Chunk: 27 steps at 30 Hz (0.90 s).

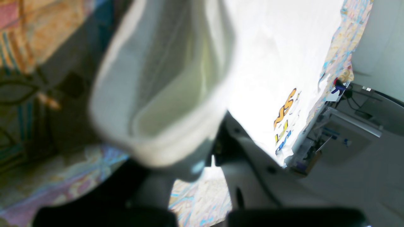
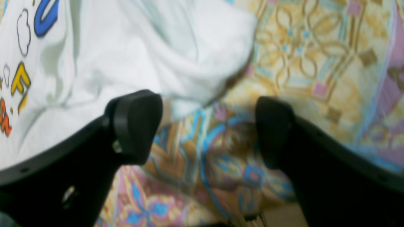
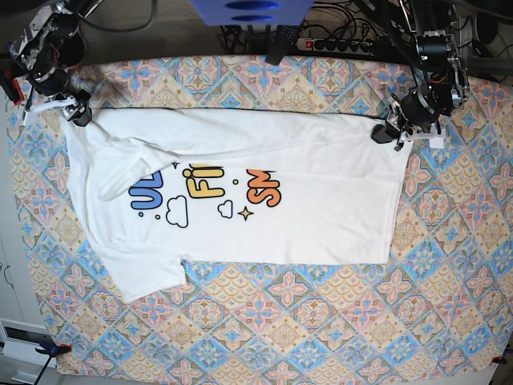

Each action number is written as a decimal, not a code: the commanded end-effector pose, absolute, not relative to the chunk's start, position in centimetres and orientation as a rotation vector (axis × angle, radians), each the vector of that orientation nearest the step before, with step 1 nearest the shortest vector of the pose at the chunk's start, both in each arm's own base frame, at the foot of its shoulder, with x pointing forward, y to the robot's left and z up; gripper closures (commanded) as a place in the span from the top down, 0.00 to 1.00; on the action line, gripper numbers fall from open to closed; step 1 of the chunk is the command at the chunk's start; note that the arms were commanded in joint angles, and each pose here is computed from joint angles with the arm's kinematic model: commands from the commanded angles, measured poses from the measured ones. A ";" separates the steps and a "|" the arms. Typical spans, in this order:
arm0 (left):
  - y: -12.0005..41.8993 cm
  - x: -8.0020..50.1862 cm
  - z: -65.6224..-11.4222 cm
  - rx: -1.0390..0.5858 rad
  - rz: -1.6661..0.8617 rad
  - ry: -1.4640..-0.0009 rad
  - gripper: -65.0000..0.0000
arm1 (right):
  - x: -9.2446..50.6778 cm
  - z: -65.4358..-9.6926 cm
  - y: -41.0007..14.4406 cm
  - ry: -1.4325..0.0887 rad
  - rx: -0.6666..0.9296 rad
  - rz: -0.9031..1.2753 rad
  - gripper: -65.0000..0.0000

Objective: Fold the T-shirt properly
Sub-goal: 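Lay the folded edge down and open both grippers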

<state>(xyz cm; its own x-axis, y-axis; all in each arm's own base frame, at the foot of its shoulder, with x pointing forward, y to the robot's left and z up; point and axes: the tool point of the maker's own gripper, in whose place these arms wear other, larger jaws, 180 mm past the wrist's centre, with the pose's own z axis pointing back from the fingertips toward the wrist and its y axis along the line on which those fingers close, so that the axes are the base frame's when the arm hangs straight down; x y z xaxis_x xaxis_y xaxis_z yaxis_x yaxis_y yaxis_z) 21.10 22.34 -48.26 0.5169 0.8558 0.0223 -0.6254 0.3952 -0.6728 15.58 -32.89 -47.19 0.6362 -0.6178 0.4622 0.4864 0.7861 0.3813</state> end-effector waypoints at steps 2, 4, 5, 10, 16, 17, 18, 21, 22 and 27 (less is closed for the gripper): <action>22.8 21.1 -47.9 -0.651 0.963 -0.405 0.00 | 14.9 -47.6 -32.5 -0.562 0.237 -0.626 0.72; 22.8 21.0 -48.0 -0.650 0.963 -0.403 0.00 | 14.7 -47.7 -32.2 -0.542 0.243 -0.619 0.68; 22.8 21.0 -48.0 -0.650 0.963 -0.403 0.00 | 14.7 -47.7 -32.2 -0.539 0.244 -0.619 0.66; 22.8 20.9 -48.0 -0.649 0.964 -0.402 0.00 | 15.5 -47.5 -32.1 -0.549 0.255 -0.617 0.55; 22.9 20.3 -48.2 -0.640 0.966 -0.391 0.00 | 15.4 -47.7 -32.0 -0.545 0.258 -0.620 0.26; 22.9 20.1 -48.3 -0.637 0.968 -0.387 0.00 | 15.4 -47.7 -32.0 -0.545 0.258 -0.620 0.19; 22.9 19.9 -48.4 -0.636 0.969 -0.384 0.00 | 15.5 -47.6 -32.1 -0.550 0.256 -0.622 0.12; 23.0 19.2 -48.6 -0.627 0.971 -0.372 0.00 | 15.5 -47.5 -32.1 -0.551 0.254 -0.618 0.00; 23.0 19.2 -48.6 -0.627 0.971 -0.372 0.00 | 15.6 -47.4 -32.1 -0.552 0.255 -0.618 0.00; 23.4 17.6 -49.1 -0.602 0.974 -0.346 0.00 | 15.2 -47.5 -32.2 -0.549 0.252 -0.621 0.00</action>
<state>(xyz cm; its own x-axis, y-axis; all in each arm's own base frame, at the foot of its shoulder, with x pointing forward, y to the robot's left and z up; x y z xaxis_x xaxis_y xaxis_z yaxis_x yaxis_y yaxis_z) 18.69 22.47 -48.74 0.5129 0.8585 0.0014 -0.6437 0.3857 -0.6610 15.30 -31.68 -47.85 0.6674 -0.6247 0.4054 0.4873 0.7780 0.3966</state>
